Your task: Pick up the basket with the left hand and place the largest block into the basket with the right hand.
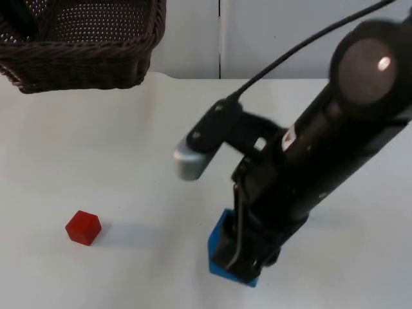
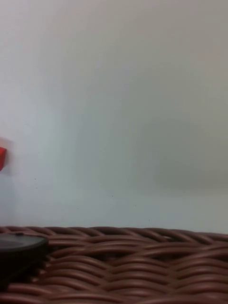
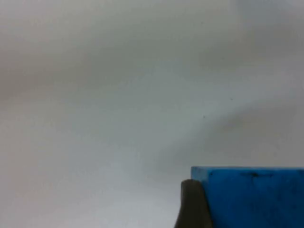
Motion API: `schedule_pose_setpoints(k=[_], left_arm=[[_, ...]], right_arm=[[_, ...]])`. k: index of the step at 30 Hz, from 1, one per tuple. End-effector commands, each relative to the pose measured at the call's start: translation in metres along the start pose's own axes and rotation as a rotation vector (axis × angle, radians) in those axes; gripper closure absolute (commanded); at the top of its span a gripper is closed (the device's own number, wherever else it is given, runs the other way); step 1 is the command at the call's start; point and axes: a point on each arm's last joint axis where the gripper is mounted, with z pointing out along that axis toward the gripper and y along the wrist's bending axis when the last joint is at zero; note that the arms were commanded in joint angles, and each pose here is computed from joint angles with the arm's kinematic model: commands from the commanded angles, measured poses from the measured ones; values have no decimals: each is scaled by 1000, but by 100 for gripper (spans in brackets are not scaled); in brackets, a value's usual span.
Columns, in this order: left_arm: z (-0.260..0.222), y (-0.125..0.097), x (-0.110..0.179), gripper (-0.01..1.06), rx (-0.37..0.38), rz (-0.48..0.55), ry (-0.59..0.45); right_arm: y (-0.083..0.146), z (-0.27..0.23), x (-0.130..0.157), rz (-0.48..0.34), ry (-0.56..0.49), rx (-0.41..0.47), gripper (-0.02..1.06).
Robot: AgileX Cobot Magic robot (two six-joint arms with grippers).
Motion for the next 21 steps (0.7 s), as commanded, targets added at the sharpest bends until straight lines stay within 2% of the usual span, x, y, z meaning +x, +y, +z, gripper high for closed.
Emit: schedule_pose_setpoints(k=[1,5,14,21], left_arm=[[-4,-4,0,105,23,-2,-16],[-4,-4,0,105,23,0,-17],[1,-1,-1,105,23,-6,-4],[8,2,-2,105,26,-16,11]], right_arm=[[-3,-16,1,8,1,-9,105],[-8,-31,2,17,-4,-9,105],[-4,-74,-1,-35,-40,40,105],[-4,-118,-5,-44,-124,155,105]])
